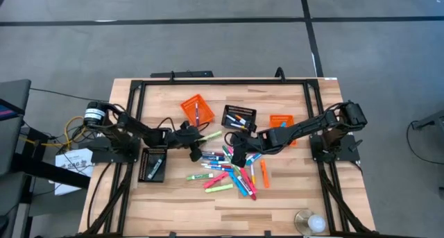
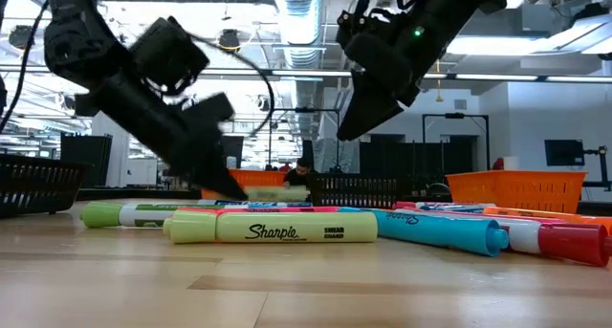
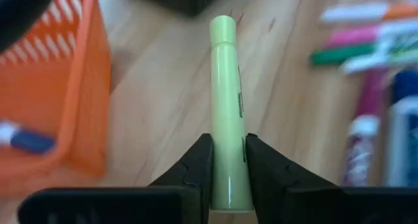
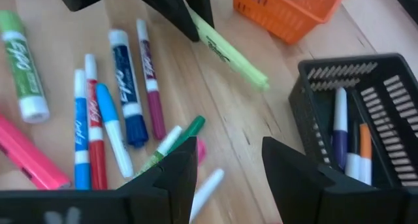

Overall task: Pick & Place Markers
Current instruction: Put the light green highlighter into the right orange bin

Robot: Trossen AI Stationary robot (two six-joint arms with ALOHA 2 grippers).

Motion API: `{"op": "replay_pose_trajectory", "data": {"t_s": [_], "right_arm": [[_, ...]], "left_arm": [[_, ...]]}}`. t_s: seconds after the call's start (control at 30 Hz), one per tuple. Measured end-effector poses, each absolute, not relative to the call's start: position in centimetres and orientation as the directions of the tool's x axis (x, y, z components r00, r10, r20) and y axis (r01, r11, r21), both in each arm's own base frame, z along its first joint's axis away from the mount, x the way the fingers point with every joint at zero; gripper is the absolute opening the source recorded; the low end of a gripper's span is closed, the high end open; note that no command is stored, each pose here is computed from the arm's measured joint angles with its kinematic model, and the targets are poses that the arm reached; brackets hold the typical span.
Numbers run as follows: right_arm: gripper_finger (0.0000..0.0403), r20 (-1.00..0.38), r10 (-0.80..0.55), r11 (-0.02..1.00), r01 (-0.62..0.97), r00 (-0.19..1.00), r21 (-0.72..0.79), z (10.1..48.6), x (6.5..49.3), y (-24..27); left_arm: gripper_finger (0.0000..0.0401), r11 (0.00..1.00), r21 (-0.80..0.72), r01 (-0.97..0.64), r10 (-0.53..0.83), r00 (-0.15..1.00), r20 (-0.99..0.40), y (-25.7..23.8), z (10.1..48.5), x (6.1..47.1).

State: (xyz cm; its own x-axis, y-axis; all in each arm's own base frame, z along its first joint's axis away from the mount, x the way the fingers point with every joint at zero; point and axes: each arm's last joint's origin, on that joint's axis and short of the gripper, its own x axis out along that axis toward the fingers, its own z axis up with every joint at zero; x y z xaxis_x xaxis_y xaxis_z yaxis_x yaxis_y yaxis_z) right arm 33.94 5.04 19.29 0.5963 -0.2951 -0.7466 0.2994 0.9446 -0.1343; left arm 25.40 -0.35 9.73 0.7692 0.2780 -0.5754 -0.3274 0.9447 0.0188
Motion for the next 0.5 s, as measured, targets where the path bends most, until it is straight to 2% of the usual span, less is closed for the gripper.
{"op": "replay_pose_trajectory", "data": {"t_s": [0.23,0.5], "right_arm": [[0.0155,-0.693,-0.231,0.971,0.210,0.683,-0.116,19.4,35.1,5.5],[0.0156,-0.557,-0.221,0.961,0.080,0.801,-0.266,18.4,37.4,6.7]], "left_arm": [[0.0073,0.972,-0.009,-0.234,0.202,0.860,-0.469,-2.3,12.7,25.2],[0.0075,0.997,-0.036,-0.069,0.046,0.896,-0.442,-4.4,13.7,24.9]]}}
